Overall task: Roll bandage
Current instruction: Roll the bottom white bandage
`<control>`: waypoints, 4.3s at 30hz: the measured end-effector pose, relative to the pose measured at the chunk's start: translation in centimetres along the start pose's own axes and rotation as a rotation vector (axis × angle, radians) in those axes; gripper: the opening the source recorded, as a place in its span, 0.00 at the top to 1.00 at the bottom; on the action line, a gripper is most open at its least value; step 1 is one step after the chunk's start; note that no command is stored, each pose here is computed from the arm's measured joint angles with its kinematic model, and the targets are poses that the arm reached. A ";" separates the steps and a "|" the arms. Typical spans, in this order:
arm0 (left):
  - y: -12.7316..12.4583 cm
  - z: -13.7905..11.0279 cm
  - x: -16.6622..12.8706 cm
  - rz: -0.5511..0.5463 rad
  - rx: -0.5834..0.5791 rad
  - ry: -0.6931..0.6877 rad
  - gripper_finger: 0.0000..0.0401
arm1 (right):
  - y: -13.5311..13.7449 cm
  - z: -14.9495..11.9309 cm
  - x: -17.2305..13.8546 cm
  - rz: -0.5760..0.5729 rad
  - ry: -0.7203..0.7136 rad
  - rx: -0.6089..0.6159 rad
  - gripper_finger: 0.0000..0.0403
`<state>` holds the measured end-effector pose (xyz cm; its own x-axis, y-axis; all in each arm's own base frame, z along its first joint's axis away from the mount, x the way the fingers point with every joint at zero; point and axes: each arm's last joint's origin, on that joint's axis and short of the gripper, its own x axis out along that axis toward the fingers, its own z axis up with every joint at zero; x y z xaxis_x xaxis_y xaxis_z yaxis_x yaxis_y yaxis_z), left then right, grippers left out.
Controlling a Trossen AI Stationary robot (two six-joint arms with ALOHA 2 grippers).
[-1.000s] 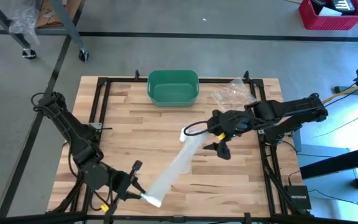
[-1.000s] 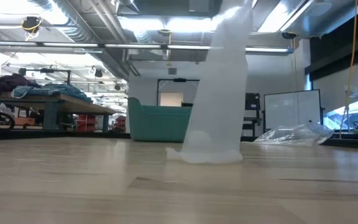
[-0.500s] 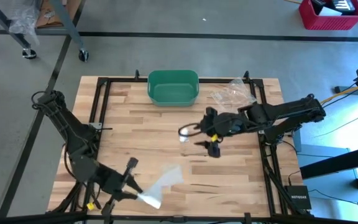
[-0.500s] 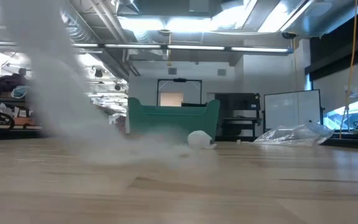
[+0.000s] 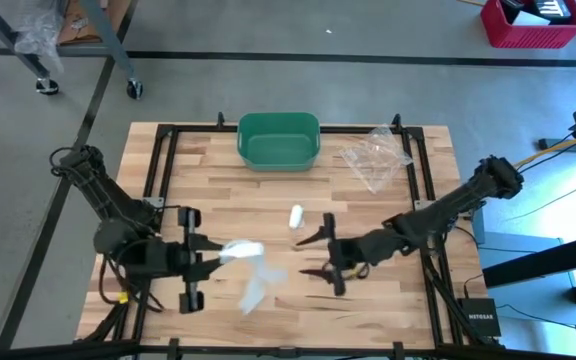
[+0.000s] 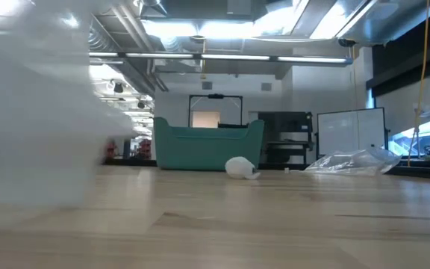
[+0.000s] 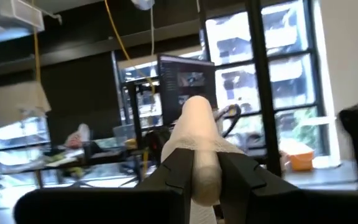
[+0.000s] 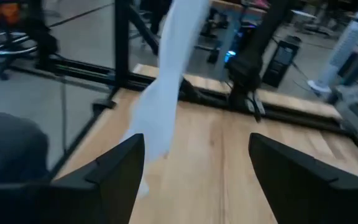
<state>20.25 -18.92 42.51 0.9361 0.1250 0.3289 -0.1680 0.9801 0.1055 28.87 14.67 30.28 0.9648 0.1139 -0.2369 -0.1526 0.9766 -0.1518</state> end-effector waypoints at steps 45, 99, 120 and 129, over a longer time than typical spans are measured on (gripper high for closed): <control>3.0 2.0 -0.2 0.071 -0.046 -0.036 0.89 | 3.6 -7.2 8.8 -0.107 0.220 -0.048 0.94; 3.9 5.7 5.3 0.031 0.130 0.308 0.89 | -1.1 -5.2 3.5 0.077 -0.164 0.234 0.37; 7.6 13.8 5.7 0.149 0.113 -0.019 0.89 | -0.2 0.9 2.0 0.035 -0.163 0.116 0.37; 8.6 13.9 6.3 0.204 0.115 -0.047 0.89 | 0.5 -3.9 6.9 0.027 -0.031 0.057 0.37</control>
<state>20.39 -11.82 58.58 0.8644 0.3083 0.3972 -0.3883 0.9112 0.1378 34.63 15.27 24.83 0.9668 0.1451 -0.2105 -0.1671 0.9817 -0.0910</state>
